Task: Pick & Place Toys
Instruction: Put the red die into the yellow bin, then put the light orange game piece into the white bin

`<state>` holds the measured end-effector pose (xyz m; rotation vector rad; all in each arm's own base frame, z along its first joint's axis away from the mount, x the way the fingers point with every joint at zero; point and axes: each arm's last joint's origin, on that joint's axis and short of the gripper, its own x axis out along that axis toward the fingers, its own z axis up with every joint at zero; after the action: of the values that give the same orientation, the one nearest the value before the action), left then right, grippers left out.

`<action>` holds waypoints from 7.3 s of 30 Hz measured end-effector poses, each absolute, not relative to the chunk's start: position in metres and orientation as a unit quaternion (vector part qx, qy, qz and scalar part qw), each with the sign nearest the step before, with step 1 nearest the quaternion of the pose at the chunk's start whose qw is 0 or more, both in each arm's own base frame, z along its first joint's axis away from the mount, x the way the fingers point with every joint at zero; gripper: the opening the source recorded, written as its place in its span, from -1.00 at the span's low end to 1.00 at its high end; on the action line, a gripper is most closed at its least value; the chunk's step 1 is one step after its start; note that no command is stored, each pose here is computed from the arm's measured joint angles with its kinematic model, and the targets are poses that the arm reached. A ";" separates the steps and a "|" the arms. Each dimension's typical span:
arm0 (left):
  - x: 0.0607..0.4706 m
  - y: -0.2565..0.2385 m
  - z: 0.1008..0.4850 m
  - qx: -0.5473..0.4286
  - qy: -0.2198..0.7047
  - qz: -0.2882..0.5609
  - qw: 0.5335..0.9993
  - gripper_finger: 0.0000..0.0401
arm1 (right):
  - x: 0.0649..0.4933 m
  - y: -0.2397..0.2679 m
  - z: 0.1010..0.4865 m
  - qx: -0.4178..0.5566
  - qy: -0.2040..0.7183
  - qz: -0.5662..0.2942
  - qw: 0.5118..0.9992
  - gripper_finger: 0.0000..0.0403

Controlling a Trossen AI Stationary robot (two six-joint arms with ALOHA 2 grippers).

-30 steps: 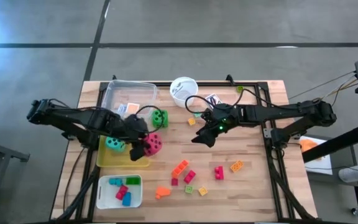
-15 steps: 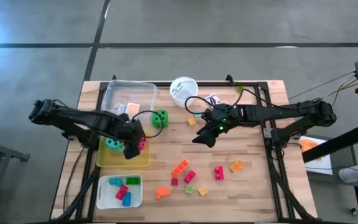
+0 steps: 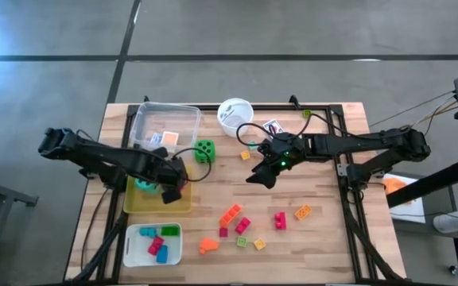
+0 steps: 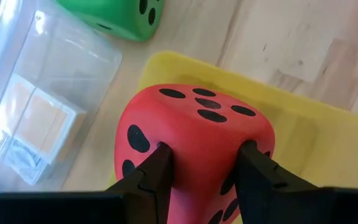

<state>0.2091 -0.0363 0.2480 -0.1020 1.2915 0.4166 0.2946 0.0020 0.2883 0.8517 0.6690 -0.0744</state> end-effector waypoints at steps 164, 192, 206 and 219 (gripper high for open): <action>0.251 -0.045 0.311 -0.388 0.390 0.186 0.814 0.80 | 0.216 0.112 0.177 -0.023 0.636 0.064 0.768 -0.33; 0.313 -0.033 0.313 -0.578 0.202 0.157 0.774 0.80 | 0.337 0.062 0.330 0.020 0.416 -0.076 0.906 -0.33; 0.311 -0.035 0.311 -0.580 0.233 0.137 0.768 0.59 | 0.361 0.067 0.348 -0.033 0.398 -0.033 0.916 -0.33; 0.312 -0.035 0.313 -0.583 0.225 0.129 0.770 -0.08 | 0.362 0.067 0.349 -0.039 0.397 -0.032 0.917 -0.33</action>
<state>0.3122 -0.0350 0.3130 -1.2646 0.4876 0.2788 0.3619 0.0673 0.3488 -0.0800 0.8162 -0.0668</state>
